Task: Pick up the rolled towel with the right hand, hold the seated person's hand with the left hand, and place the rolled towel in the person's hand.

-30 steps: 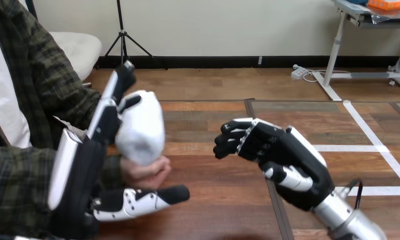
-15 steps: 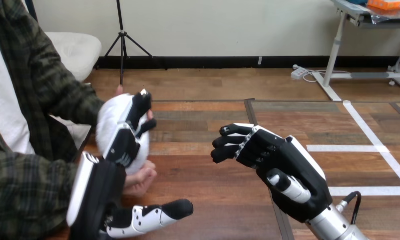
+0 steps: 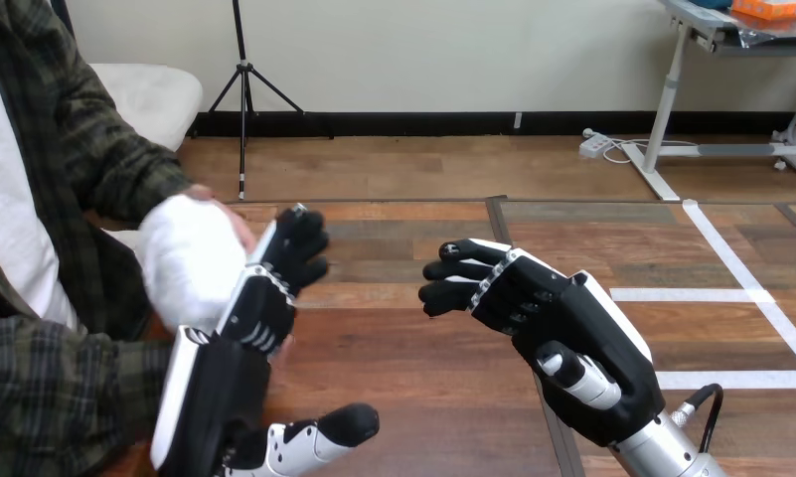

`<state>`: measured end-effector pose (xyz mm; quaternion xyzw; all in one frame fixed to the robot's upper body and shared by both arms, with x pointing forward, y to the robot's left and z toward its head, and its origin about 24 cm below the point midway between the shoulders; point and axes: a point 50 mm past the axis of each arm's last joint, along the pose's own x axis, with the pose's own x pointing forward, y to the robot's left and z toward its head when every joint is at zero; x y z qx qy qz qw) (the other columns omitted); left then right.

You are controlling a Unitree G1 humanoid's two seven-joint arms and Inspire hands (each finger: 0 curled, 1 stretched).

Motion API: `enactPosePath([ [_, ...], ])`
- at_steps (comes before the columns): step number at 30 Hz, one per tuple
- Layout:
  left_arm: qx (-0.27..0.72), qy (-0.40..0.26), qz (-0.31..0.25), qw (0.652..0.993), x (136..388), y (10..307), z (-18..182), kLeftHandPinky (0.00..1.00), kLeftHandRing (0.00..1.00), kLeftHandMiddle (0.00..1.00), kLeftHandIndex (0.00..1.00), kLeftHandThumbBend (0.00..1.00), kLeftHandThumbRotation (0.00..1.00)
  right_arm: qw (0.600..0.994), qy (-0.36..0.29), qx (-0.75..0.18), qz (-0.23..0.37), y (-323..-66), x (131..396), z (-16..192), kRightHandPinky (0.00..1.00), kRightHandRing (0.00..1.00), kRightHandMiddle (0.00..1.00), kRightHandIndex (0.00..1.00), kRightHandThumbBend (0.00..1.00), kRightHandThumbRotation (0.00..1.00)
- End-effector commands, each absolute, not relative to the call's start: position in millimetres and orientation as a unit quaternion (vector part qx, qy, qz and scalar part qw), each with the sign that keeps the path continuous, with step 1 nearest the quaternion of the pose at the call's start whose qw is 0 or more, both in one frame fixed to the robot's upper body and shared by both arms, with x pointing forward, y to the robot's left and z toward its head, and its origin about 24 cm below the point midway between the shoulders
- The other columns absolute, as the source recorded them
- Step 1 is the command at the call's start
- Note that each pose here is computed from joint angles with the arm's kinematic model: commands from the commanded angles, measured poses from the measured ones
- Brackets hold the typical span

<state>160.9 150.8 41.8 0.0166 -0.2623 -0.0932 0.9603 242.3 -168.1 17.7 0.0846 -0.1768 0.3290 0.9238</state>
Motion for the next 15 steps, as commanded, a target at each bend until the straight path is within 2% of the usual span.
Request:
enactPosePath([
  [1,-0.011,-0.28,-0.092,0.956,164.0,145.4,44.5,0.87,0.9,0.91,0.92,1.0,0.57,0.917,-0.219,0.071,0.325,-169.2,246.9,33.4,0.72,0.75,0.78,0.79,1.0,0.62],
  [15,-0.031,-0.264,-0.097,0.959,162.5,138.7,37.9,0.88,0.9,0.9,0.89,1.0,0.59,0.918,-0.216,0.045,0.328,-171.5,244.9,31.2,0.74,0.77,0.79,0.81,1.0,0.64],
])
